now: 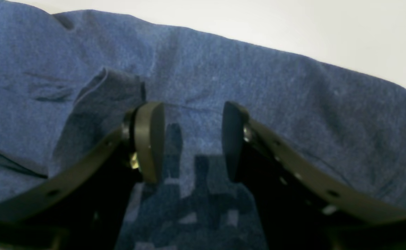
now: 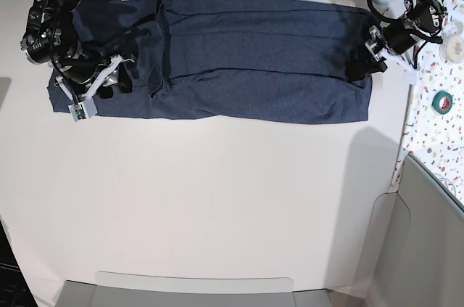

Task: Layout the t-shirt on the table in an organized manner, then fold the t-shirt properly
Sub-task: 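Move the left gripper to the strip end and grasp its corner, then fold the strip end with the left gripper toward the right gripper, then carry the folded end with the left gripper over the shirt body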

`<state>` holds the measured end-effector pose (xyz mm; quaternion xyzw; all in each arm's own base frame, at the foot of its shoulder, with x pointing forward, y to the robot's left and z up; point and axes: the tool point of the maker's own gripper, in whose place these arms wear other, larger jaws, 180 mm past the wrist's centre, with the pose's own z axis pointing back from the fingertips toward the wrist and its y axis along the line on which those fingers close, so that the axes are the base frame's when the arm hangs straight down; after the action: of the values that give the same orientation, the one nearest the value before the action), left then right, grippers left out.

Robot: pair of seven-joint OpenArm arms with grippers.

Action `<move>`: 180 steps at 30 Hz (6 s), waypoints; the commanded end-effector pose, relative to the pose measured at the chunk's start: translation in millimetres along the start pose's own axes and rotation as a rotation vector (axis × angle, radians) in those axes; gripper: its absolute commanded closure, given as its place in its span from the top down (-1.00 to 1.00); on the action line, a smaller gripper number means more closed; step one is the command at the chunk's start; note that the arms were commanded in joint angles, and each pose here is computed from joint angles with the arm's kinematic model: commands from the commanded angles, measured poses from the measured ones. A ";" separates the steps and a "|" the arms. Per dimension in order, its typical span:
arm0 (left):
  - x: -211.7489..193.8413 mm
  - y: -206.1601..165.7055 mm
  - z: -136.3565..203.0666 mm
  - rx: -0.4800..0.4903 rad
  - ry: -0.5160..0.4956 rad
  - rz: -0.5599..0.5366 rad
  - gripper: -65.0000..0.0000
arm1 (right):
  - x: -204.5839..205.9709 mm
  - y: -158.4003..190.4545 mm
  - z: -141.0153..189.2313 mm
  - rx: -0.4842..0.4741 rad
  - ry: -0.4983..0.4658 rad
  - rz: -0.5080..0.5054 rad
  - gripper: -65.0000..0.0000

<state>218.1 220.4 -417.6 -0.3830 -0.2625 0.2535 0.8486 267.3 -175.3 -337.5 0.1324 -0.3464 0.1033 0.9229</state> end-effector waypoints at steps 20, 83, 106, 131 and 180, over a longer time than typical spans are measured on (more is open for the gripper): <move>2.3 14.1 -3.6 0.084 -0.012 -0.022 -0.92 | 7.9 -4.5 0.1 0.002 -0.026 0.001 -0.16; -124.3 -234.2 -90.3 -0.487 0.367 -0.578 -1.00 | -13.5 -128.5 63.6 -0.318 -0.160 -0.279 -0.16; -153.9 -284.5 -111.1 -0.599 0.487 -0.722 -1.00 | -22.3 -118.8 56.2 -0.296 -0.148 -0.308 -0.16; -163.0 -302.2 -126.7 -0.635 0.502 -0.647 -0.03 | -27.3 -116.8 55.3 -0.293 -0.137 -0.309 -0.16; -160.3 -208.8 -53.6 -0.312 0.257 -1.233 -0.16 | -35.6 -115.4 55.4 -0.293 -0.118 -0.311 -0.15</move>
<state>179.3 -26.0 -336.0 -0.2966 -0.3480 -0.3733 0.8073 231.6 -301.5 -354.1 0.0596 -0.3636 -0.1090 0.9232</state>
